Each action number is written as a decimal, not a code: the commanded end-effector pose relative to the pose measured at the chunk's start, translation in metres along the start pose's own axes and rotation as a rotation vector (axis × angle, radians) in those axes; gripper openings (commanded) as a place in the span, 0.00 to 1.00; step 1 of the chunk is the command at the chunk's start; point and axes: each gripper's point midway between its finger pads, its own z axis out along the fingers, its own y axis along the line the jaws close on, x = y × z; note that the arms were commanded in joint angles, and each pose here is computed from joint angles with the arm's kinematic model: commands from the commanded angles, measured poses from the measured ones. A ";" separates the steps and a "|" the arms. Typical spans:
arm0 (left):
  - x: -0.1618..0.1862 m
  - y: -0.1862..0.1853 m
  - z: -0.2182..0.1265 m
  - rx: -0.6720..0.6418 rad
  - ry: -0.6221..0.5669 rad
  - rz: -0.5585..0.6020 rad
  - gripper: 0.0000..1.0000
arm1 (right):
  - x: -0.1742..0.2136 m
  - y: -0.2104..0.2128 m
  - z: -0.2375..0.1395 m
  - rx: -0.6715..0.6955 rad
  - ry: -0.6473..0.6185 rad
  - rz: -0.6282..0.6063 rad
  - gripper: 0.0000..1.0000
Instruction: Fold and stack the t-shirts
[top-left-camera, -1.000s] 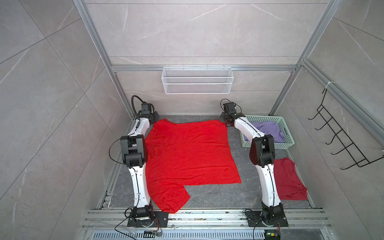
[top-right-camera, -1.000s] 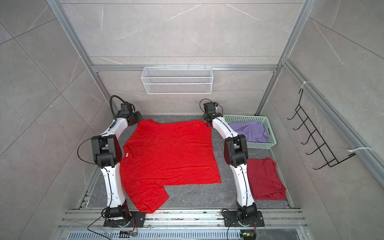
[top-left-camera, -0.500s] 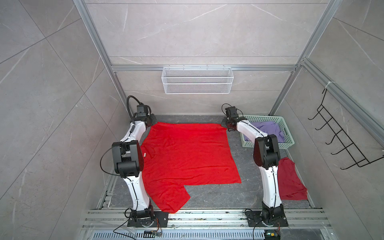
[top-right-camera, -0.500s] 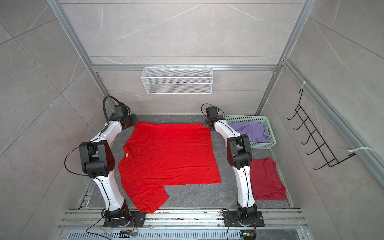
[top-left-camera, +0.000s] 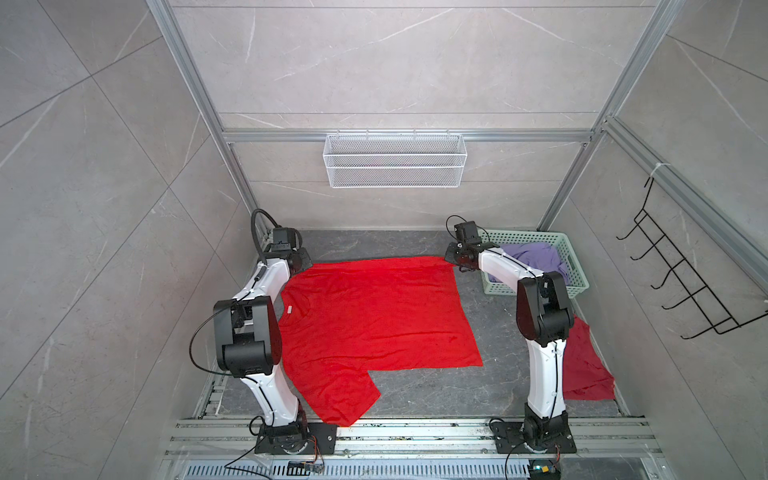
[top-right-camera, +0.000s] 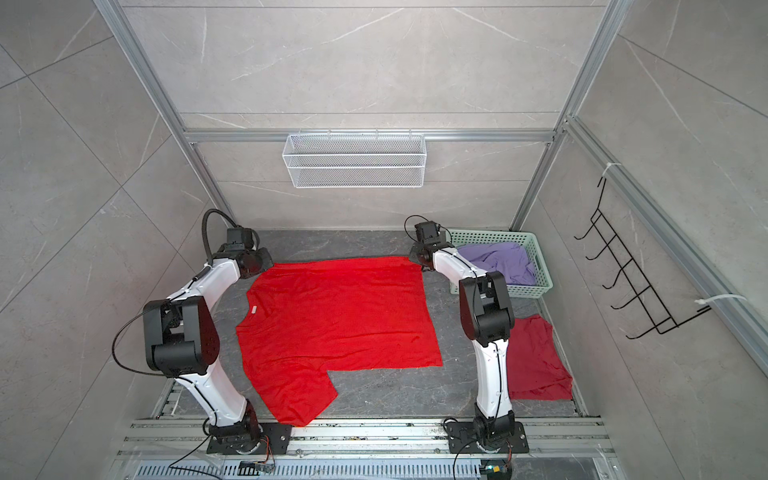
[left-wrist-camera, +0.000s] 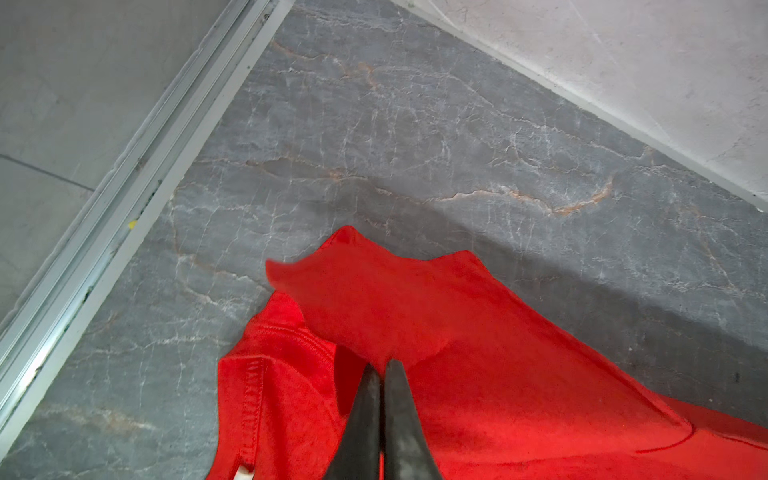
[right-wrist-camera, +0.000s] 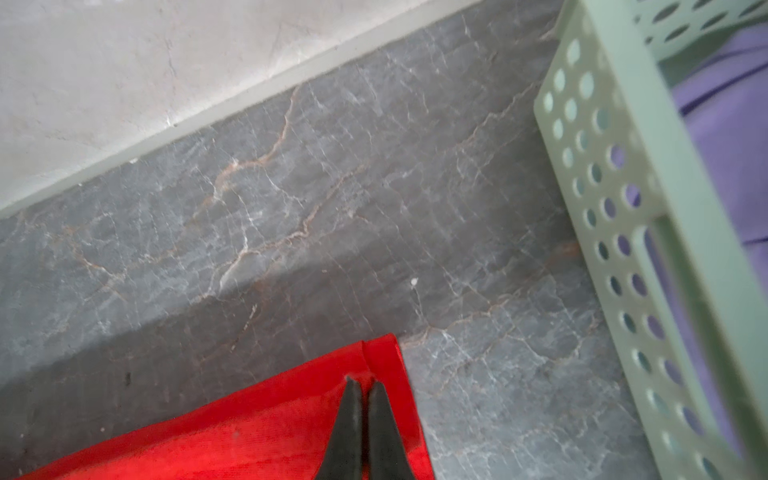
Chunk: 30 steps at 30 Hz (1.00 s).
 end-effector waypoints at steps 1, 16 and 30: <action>-0.018 0.009 -0.025 -0.031 -0.084 -0.031 0.00 | -0.003 0.002 -0.012 -0.030 -0.017 0.018 0.00; 0.000 0.015 -0.036 -0.033 -0.073 -0.071 0.00 | 0.003 -0.001 -0.016 -0.029 -0.013 0.018 0.00; 0.031 0.021 -0.039 -0.035 -0.024 -0.124 0.00 | 0.010 -0.004 -0.013 -0.027 0.001 0.029 0.00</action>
